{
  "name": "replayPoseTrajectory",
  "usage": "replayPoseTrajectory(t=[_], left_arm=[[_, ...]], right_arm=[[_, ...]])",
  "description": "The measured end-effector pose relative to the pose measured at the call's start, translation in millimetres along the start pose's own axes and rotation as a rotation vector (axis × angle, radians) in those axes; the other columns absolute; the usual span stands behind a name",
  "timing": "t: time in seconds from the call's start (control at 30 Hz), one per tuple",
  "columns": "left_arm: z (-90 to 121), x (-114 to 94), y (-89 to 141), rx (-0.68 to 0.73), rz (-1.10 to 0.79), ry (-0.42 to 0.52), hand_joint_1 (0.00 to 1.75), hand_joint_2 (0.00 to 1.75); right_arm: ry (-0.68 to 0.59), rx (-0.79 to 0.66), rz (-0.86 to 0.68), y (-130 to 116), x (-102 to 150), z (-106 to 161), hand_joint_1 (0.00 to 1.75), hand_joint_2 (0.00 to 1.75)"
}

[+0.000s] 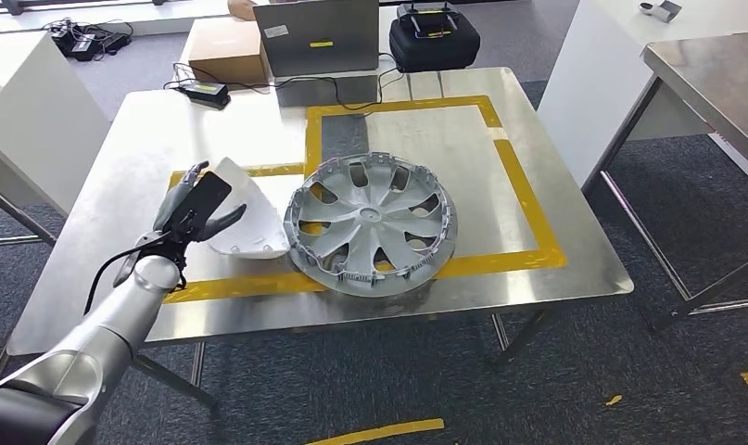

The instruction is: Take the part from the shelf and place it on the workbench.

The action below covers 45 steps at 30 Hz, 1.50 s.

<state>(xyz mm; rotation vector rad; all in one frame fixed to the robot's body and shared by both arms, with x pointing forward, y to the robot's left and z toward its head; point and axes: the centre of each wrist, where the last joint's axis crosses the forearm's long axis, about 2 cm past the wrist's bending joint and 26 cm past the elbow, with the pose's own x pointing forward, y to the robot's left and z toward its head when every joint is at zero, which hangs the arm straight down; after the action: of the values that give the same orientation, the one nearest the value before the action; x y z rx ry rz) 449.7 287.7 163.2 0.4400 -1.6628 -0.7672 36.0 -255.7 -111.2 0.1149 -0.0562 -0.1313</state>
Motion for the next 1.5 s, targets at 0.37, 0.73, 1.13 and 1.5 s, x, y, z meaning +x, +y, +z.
replayPoseTrajectory(t=[0.37, 0.73, 1.13, 1.5], left_arm=[[-20.4, 34.0, 53.1, 0.170, 0.151, -0.244, 0.00, 0.00], [-3.5, 69.1, 71.0, 0.286, 0.184, -0.428, 0.00, 0.00], [24.5, 58.2, 91.9, 0.380, 0.149, -0.461, 0.00, 0.00], [32.5, 50.9, 93.4, 0.408, 0.116, -0.469, 0.00, 0.00]], right_arm=[[-0.004, -0.003, -0.012, 1.3, -1.5, -0.1, 0.00, 0.00], [-0.017, 0.004, -0.026, 0.8, -2.3, -0.1, 0.00, 0.00], [-0.022, 0.008, -0.032, 2.2, -1.5, -0.1, 0.00, 0.00], [-0.021, 0.009, -0.036, 3.5, -2.2, -0.2, 0.00, 0.00]])
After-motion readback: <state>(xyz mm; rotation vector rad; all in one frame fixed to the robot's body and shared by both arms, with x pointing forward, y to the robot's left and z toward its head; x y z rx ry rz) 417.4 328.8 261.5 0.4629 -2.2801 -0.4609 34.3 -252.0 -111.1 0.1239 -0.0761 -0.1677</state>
